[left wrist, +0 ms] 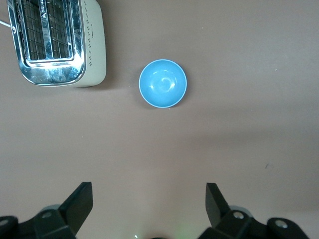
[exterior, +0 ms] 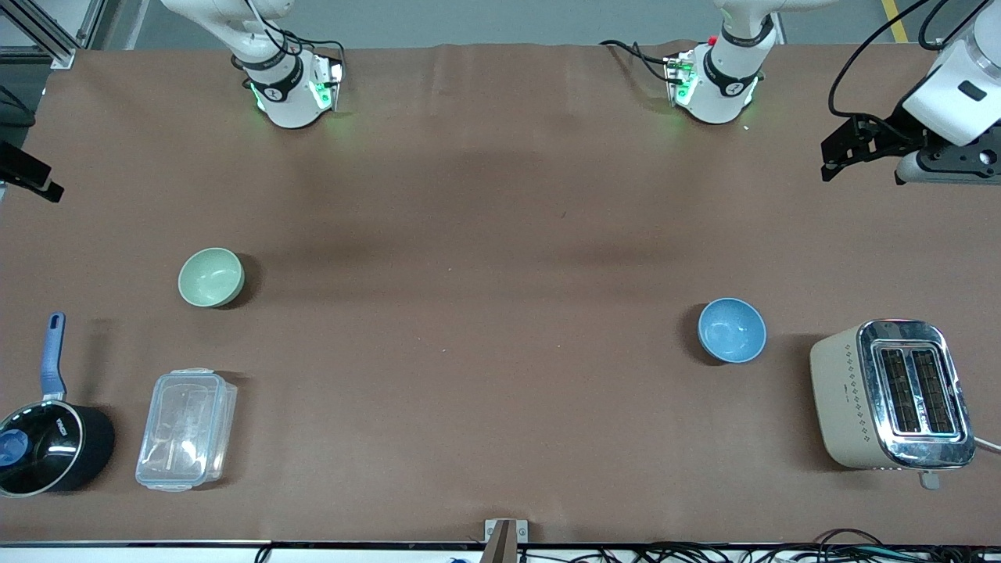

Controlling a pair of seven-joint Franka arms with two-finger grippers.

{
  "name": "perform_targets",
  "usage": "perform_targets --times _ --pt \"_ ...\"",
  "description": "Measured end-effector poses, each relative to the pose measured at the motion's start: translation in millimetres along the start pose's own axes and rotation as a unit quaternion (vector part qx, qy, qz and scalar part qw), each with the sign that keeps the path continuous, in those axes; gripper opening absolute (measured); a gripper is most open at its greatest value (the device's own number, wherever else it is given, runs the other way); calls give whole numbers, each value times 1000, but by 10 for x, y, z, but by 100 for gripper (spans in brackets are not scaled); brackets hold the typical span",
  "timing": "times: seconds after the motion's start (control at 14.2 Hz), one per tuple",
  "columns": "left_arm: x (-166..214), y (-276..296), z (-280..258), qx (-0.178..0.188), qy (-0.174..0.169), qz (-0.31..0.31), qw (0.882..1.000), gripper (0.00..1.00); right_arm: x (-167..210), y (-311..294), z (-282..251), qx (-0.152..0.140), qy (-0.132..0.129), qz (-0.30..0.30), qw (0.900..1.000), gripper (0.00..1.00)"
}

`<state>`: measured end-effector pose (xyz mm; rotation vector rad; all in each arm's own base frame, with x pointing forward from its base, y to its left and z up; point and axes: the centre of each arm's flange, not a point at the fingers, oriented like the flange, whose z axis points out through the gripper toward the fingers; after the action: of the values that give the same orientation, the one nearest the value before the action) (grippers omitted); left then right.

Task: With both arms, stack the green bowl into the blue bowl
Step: 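Reach the left gripper down toward the light blue bowl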

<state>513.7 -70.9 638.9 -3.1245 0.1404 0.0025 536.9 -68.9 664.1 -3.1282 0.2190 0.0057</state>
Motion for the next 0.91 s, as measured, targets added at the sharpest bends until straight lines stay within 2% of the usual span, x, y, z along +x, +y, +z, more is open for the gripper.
perform_targets --times 0.21,0.42,0.77,0.91 --pt "53 -3 69 -1 -7 0 1000 100 0 3 6 0 -1 1 1000 99" --pt "234 -16 368 -4 -28 1 1000 100 1 1 13 0 -3 -15 1000 100" --pt "926 -109 1669 3 -59 4 998 100 19 9 47 0 -6 -35 999 100" --pt "1126 -174 2230 10 -58 5 998 100 56 95 110 3 -11 -34 999 100"
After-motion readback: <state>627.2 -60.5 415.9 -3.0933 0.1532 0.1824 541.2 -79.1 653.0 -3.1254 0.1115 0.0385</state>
